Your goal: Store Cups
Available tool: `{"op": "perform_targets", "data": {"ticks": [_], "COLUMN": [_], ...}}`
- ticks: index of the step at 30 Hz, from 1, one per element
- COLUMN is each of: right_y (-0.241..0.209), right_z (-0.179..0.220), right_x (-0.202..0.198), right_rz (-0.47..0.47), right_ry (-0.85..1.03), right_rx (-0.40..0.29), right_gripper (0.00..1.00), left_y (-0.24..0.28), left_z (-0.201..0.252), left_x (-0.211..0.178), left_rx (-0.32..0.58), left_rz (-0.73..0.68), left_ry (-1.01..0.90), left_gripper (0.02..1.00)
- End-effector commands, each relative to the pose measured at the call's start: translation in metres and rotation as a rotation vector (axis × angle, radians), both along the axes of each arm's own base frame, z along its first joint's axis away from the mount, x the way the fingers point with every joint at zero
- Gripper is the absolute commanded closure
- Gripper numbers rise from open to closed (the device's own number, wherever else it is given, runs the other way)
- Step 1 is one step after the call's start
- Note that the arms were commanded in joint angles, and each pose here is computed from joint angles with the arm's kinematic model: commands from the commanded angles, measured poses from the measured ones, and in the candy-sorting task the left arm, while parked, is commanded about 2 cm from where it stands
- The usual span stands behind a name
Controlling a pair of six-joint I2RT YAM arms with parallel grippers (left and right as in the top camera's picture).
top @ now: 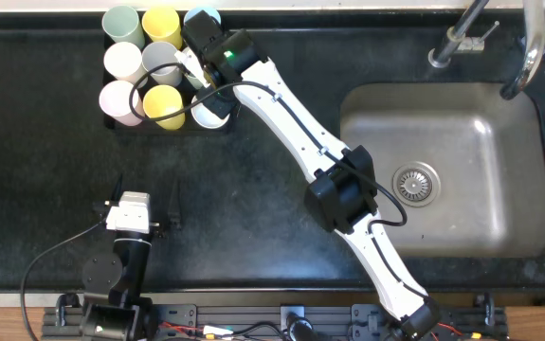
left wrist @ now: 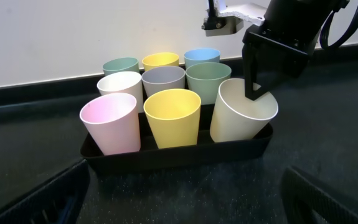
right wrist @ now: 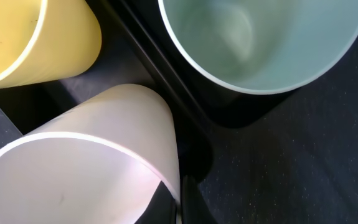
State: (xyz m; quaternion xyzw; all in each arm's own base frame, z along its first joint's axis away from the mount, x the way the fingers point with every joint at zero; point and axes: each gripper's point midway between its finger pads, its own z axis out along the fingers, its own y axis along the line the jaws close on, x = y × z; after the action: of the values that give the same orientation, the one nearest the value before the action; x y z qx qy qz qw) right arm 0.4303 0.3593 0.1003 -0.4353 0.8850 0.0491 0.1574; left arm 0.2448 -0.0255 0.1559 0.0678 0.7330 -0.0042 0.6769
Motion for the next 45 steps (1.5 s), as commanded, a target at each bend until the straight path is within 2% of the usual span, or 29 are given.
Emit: {"op": "perform_targets", "data": {"ticks": [1,6,7,8,10,12,26,29,40,43,45], "right_y": [0.0,-0.001,-0.001,-0.001,0.0,0.0,0.005,0.005,-0.003,-0.016,-0.035], "right_z": [0.001,0.0,0.0,0.0,0.0,0.0,0.005,0.012,0.078,0.102,0.122], "right_x": [0.004,0.004,0.004,0.004,0.004,0.004,0.007,0.01,0.032,0.034,0.036], "right_rz": [0.006,0.013,0.013,0.012,0.013,0.014,0.014,-0.013,-0.067,-0.088,-0.135], "right_ry": [-0.033,-0.034,-0.034,-0.034,-0.036,-0.036,-0.057,-0.072,-0.218,-0.249,-0.278], "right_rx": [-0.029,-0.034,-0.034,-0.033,-0.032,-0.032,-0.016,-0.006,0.07,0.084,0.078], "right_gripper": [0.958,0.943,0.809,0.592,0.226,0.003,0.003,0.003,0.003,0.003,0.001], "left_y": [-0.003,-0.003,-0.003,-0.003,-0.003,-0.003,-0.003,-0.003,-0.003,-0.003,-0.003], "left_z": [0.0,0.0,0.0,0.0,0.0,0.0,0.0,0.0,0.0,0.0,0.0], "left_x": [-0.001,-0.001,-0.001,-0.001,-0.001,-0.001,-0.001,-0.001,-0.001,-0.001,-0.001], "left_rx": [-0.007,-0.007,-0.007,-0.007,-0.007,-0.007,-0.007,-0.007,-0.007,-0.007,-0.007], "left_rz": [-0.014,-0.014,-0.014,-0.014,-0.014,-0.014,-0.014,-0.014,-0.014,-0.014,-0.014], "left_ry": [-0.005,-0.005,-0.005,-0.005,-0.005,-0.005,-0.005,-0.005,-0.005,-0.005,-0.005], "left_gripper": [0.02,0.02,0.02,0.02,0.02,0.023,0.02,0.02,0.02,0.02,0.02]}}
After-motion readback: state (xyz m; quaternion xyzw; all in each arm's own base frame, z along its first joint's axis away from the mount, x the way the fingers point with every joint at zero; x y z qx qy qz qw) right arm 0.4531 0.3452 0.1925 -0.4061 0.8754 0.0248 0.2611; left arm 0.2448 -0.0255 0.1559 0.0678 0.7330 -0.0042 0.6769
